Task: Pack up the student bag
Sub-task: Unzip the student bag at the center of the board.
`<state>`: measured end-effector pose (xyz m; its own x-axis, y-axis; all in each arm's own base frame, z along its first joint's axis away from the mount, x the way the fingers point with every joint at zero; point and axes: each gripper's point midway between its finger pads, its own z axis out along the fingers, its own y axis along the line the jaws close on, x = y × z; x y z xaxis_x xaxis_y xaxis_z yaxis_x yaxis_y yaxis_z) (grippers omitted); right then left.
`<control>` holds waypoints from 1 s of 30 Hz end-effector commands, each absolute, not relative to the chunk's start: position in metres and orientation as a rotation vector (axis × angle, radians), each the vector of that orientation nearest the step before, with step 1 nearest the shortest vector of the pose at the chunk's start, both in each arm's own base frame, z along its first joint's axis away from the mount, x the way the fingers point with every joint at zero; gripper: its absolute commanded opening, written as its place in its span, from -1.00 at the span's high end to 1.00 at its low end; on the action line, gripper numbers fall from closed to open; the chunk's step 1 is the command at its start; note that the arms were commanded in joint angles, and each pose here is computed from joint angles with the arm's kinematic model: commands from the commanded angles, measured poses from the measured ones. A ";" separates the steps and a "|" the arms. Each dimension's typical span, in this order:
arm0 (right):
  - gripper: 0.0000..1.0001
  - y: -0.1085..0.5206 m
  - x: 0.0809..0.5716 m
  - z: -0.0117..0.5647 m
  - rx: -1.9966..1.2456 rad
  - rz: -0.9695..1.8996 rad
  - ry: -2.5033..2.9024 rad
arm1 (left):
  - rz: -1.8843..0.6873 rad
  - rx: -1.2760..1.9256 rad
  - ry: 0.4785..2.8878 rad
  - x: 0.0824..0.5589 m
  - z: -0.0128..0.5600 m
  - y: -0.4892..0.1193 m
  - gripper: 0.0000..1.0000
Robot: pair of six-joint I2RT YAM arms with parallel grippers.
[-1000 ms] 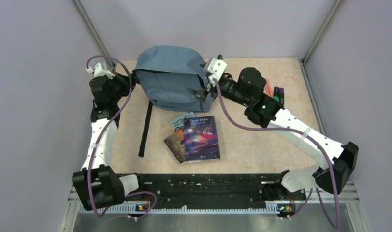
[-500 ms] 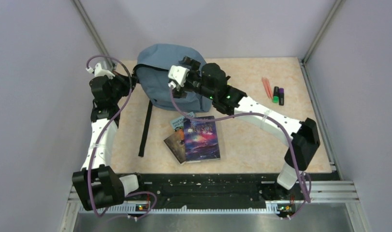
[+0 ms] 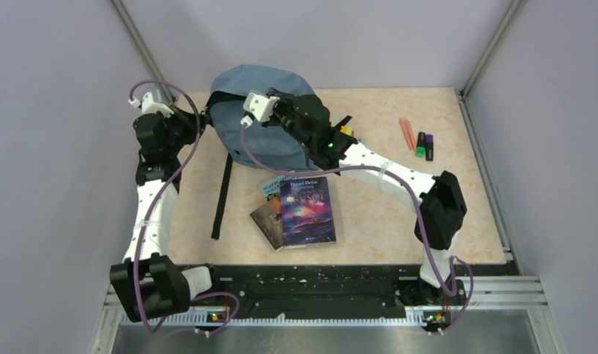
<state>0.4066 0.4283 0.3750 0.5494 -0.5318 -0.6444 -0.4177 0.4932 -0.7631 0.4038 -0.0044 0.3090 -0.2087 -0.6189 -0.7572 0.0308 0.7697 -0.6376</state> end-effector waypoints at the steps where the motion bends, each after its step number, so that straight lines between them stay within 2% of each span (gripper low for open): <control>1: 0.68 0.414 0.412 0.425 -0.928 -0.149 1.019 | -0.625 -0.466 1.636 0.406 0.328 0.008 1.00; 4: 1.00 0.407 0.411 0.432 -0.874 -0.137 1.044 | -0.606 -0.500 1.638 0.408 0.321 0.019 1.00; 7: 1.00 0.399 0.408 0.440 -0.818 -0.102 1.067 | -0.590 -0.512 1.636 0.412 0.324 0.024 1.00; 20: 1.00 0.371 0.406 0.471 -0.595 0.026 1.150 | -0.520 -0.609 1.845 0.430 0.252 0.042 1.00; 30: 1.00 0.374 0.402 0.475 -0.595 0.131 1.153 | -0.494 -0.574 1.978 0.446 0.208 0.048 1.00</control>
<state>0.4134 0.4105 0.3921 0.3493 -0.3470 -0.8704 -0.4534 0.7503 -0.4811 0.4423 0.0286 0.2209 -0.4019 -0.6131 -0.6802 -0.1443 0.7759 -0.6141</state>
